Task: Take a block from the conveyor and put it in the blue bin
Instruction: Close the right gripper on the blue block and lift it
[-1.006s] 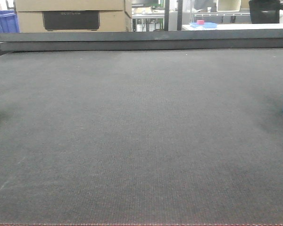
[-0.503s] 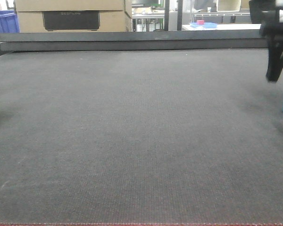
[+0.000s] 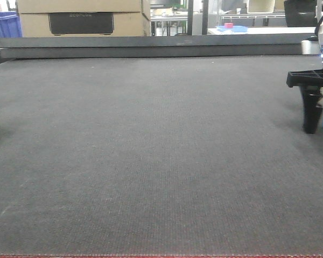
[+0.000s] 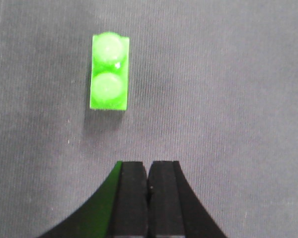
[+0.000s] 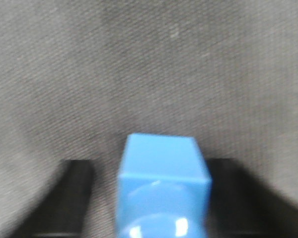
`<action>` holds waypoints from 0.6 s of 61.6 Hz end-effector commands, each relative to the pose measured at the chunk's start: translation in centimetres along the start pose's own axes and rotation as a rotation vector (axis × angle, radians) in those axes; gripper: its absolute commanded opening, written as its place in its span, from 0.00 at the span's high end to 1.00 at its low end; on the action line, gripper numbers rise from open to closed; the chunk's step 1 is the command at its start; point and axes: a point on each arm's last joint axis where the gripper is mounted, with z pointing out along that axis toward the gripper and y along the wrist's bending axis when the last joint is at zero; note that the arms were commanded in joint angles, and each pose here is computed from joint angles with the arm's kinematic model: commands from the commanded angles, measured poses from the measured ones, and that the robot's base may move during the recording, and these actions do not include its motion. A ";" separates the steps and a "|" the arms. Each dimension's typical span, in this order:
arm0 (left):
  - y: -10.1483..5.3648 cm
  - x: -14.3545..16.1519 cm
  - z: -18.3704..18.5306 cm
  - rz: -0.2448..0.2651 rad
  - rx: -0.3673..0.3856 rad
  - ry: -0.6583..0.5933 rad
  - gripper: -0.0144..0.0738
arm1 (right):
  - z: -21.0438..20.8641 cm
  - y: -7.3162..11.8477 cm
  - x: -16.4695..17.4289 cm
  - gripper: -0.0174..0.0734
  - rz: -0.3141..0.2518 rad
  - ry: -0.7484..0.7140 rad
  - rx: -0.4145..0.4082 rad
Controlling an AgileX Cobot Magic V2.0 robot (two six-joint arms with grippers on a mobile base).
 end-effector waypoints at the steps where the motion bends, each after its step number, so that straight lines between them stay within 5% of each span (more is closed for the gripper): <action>1: 0.0 0.0 -0.2 -0.004 0.005 0.009 0.96 | -0.1 -0.2 -0.4 0.60 0.000 -0.022 0.003; 15: -0.1 -0.1 -0.2 -0.012 0.015 0.004 0.96 | -1.0 -0.2 0.0 0.99 -0.002 -0.014 0.004; 29: 0.2 -0.6 0.6 -0.005 -0.025 0.052 0.96 | -5.5 0.1 1.3 0.99 -0.017 -0.093 -0.017; 37: 0.5 -2.6 1.6 0.021 -0.071 0.075 0.96 | -8.5 0.7 2.5 0.99 -0.078 -0.166 -0.034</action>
